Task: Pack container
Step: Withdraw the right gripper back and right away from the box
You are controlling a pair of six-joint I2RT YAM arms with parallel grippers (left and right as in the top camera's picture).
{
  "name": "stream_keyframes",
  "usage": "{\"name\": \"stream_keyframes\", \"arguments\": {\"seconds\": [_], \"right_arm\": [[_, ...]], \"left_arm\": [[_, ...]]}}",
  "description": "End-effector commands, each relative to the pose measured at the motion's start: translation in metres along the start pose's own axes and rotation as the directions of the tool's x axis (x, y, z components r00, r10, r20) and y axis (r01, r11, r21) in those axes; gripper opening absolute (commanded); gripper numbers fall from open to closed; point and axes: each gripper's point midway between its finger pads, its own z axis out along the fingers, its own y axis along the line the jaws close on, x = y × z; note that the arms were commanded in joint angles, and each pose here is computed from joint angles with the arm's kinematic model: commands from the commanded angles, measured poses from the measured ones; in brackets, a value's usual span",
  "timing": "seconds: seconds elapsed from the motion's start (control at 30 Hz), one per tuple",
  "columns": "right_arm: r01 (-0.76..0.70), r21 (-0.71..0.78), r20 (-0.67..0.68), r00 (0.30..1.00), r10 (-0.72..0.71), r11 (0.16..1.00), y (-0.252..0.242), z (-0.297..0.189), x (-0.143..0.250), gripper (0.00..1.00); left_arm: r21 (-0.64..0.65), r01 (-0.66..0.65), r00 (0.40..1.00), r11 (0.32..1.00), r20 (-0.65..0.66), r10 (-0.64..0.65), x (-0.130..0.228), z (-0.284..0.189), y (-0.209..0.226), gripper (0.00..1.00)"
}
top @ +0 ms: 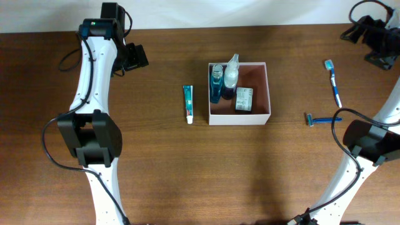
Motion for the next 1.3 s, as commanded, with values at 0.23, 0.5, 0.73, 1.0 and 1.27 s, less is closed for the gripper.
{"name": "stream_keyframes", "arguments": {"seconds": [0.23, 0.5, 0.73, 1.0, 1.27], "right_arm": [[-0.468, 0.09, 0.203, 0.873, 0.443, 0.879, -0.064, -0.067, -0.016, 0.99], [-0.384, 0.141, 0.212, 0.912, 0.351, 0.913, -0.09, -0.077, -0.018, 0.99], [-0.371, 0.098, 0.211, 0.915, 0.345, 0.923, -0.075, -0.083, -0.017, 0.99], [-0.449, 0.139, 0.396, 0.842, 0.366, 0.883, -0.061, -0.152, -0.007, 0.99], [-0.53, 0.279, 0.366, 0.83, 0.421, 0.801, -0.071, -0.171, 0.053, 0.99]], "left_arm": [[-0.003, -0.013, 1.0, 1.0, 0.005, 0.013, -0.002, 0.0, 0.001, 1.0], [-0.003, -0.013, 1.0, 1.0, 0.005, 0.013, -0.002, 0.0, 0.001, 1.0], [-0.003, -0.013, 1.0, 1.0, 0.005, 0.013, -0.002, 0.0, 0.001, 0.99], [-0.003, -0.013, 1.0, 1.0, 0.005, 0.013, -0.002, 0.0, 0.001, 0.99], [-0.003, -0.013, 1.0, 1.0, 0.005, 0.013, -0.002, 0.0, 0.001, 0.99]]}}
